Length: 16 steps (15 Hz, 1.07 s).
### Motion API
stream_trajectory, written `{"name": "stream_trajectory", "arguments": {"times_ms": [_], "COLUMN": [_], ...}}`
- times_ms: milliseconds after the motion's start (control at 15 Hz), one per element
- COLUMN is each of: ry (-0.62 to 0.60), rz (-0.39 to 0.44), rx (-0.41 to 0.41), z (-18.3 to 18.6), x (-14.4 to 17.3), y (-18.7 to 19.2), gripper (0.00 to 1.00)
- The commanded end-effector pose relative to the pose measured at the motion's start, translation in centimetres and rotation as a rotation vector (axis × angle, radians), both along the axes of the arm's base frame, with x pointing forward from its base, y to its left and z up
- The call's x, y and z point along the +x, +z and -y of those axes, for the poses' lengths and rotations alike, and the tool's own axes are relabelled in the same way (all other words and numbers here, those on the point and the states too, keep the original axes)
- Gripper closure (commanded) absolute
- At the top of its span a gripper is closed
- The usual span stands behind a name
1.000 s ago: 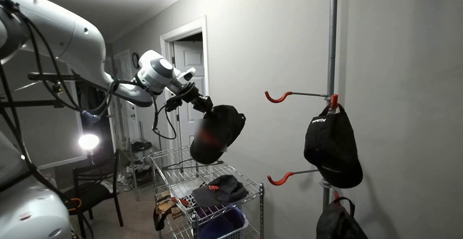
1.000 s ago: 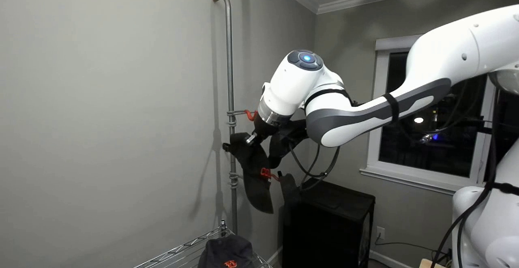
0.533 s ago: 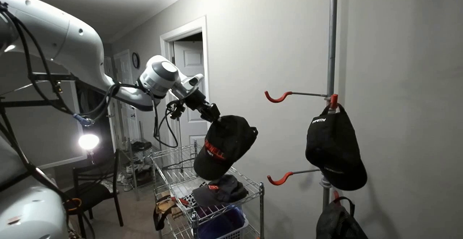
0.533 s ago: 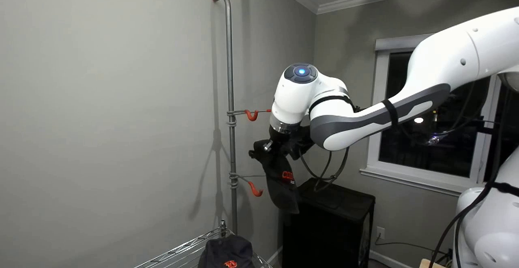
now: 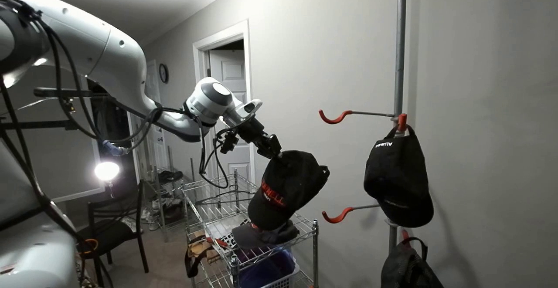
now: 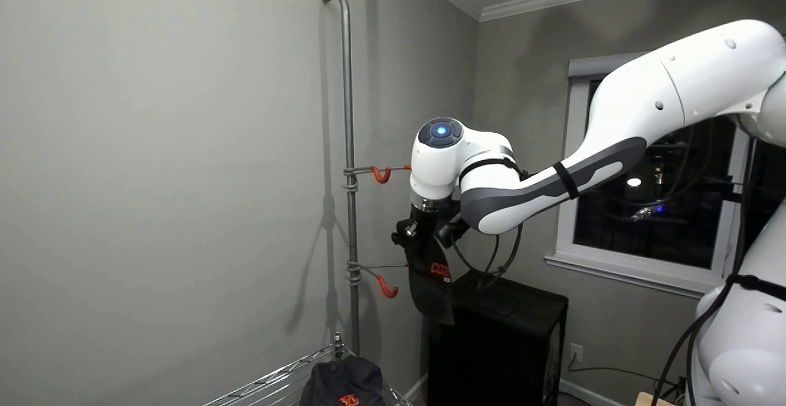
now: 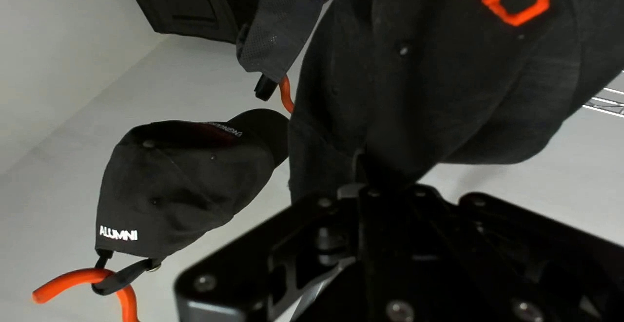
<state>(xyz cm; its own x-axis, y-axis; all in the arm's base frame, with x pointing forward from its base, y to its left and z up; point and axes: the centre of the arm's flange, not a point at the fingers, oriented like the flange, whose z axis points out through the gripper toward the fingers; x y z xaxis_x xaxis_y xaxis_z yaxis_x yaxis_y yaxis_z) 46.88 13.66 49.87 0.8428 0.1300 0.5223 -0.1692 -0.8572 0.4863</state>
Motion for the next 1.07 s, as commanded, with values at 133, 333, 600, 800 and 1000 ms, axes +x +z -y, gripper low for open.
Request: {"name": "stream_trajectory", "arguments": {"times_ms": [133,333,600,800,1000], "ry": [0.000,0.010,0.027,0.043,0.053], "rz": [0.003,-0.035,-0.065,-0.047,-0.021], "rx": [-0.038,-0.059,-0.110,-0.148,-0.169], "z": [0.3,0.3,0.9,1.1,0.8], "x": [2.4,4.0,5.9,7.5,9.1], "y": [-0.3,-3.6,-8.4,-10.2,-10.9], "gripper": [0.99,0.99,0.99,0.99,0.99]}}
